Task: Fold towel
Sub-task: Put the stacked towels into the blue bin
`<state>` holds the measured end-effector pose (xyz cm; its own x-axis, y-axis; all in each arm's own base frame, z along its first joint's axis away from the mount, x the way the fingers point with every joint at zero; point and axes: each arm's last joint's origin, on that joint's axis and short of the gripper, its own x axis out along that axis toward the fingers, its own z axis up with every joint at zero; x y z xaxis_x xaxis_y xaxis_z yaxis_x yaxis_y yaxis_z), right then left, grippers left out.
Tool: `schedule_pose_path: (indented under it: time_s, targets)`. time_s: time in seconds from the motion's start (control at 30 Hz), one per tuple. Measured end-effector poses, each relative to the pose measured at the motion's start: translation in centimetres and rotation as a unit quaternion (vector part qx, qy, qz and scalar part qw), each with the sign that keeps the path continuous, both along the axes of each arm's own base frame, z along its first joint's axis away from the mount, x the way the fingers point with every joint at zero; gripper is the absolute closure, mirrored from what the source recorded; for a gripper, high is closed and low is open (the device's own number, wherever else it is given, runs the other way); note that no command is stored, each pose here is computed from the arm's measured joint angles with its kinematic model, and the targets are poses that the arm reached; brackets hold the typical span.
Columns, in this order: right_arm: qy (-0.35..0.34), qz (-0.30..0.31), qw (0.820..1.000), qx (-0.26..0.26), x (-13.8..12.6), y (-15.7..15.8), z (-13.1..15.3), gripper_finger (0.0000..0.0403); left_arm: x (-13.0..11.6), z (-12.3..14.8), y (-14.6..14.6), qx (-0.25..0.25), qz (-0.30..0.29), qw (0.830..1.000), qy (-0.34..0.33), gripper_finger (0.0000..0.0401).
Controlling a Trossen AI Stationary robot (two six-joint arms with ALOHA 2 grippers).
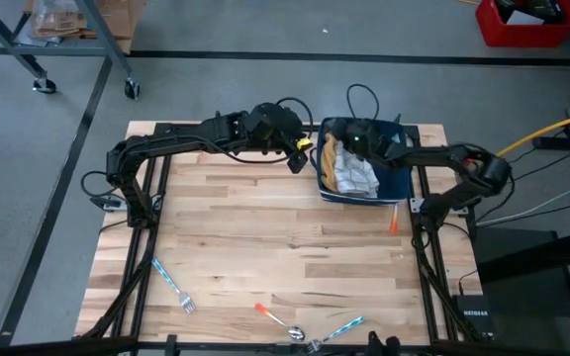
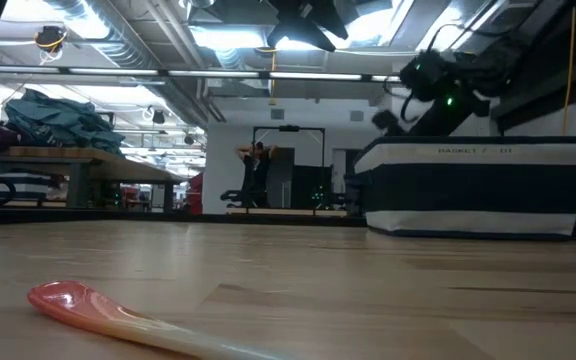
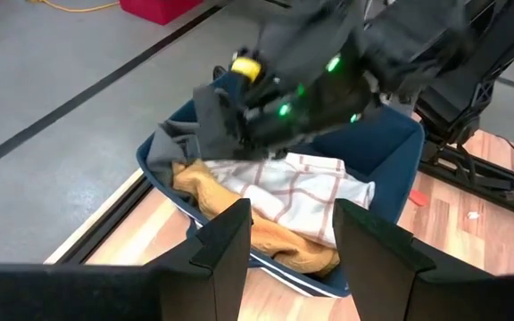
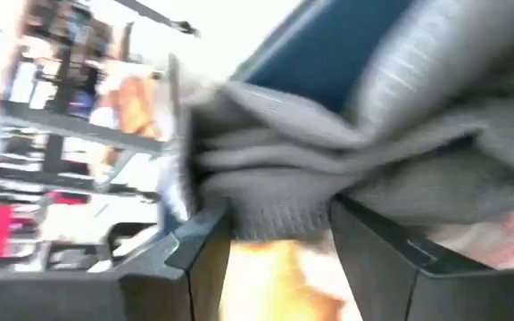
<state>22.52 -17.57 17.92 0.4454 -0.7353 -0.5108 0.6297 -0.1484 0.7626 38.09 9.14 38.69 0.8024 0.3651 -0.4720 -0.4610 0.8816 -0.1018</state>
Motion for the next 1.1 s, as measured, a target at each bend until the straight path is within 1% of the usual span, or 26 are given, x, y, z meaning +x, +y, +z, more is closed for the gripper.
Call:
schedule_pose_path:
  time_s: [0.07, 0.2, 0.3, 0.43, 0.6, 0.73, 0.93, 1.1]
  targets:
    - [-0.012, 0.009, 1.0, -0.021, -0.4, 0.3, 1.4, 0.0208, 0.0, 0.0, 0.0, 0.0, 0.0, 1.0, 0.0, 0.0248]
    - [-0.04, 0.058, 0.997, -0.039, -1.5, 1.4, 4.3, 0.0208, 0.0, 0.0, 0.0, 0.003, -0.002, 1.0, 0.002, 0.0248]
    - [-0.047, 0.101, 0.993, -0.03, -2.6, 2.5, 5.8, 0.0208, 0.0, 0.0, 0.0, 0.003, -0.002, 1.0, 0.004, 0.0248]
    - [-0.018, 0.15, 0.988, 0.005, -4.3, 4.1, 6.4, 0.0208, 0.0, 0.0, 0.0, 0.003, -0.002, 1.0, 0.004, 0.0248]
    - [0.04, 0.186, 0.979, 0.073, -5.1, 5.0, 5.2, 0.0208, 0.0, 0.0, 0.0, 0.004, -0.003, 1.0, 0.004, 0.0248]
    - [0.068, 0.216, 0.965, 0.13, -4.5, 5.5, 3.6, 0.0208, 0.0, 0.0, 0.0, 0.004, -0.003, 1.0, 0.004, 0.0248]
    - [0.099, 0.273, 0.944, 0.154, -2.0, 7.0, 1.6, 0.0208, 0.0, 0.0, 0.0, 0.004, -0.003, 1.0, 0.004, 0.0248]
    - [0.154, 0.275, 0.936, 0.155, 0.0, 7.8, -1.0, 0.0208, 0.0, 0.0, 0.0, 0.004, -0.003, 1.0, 0.004, 0.0248]
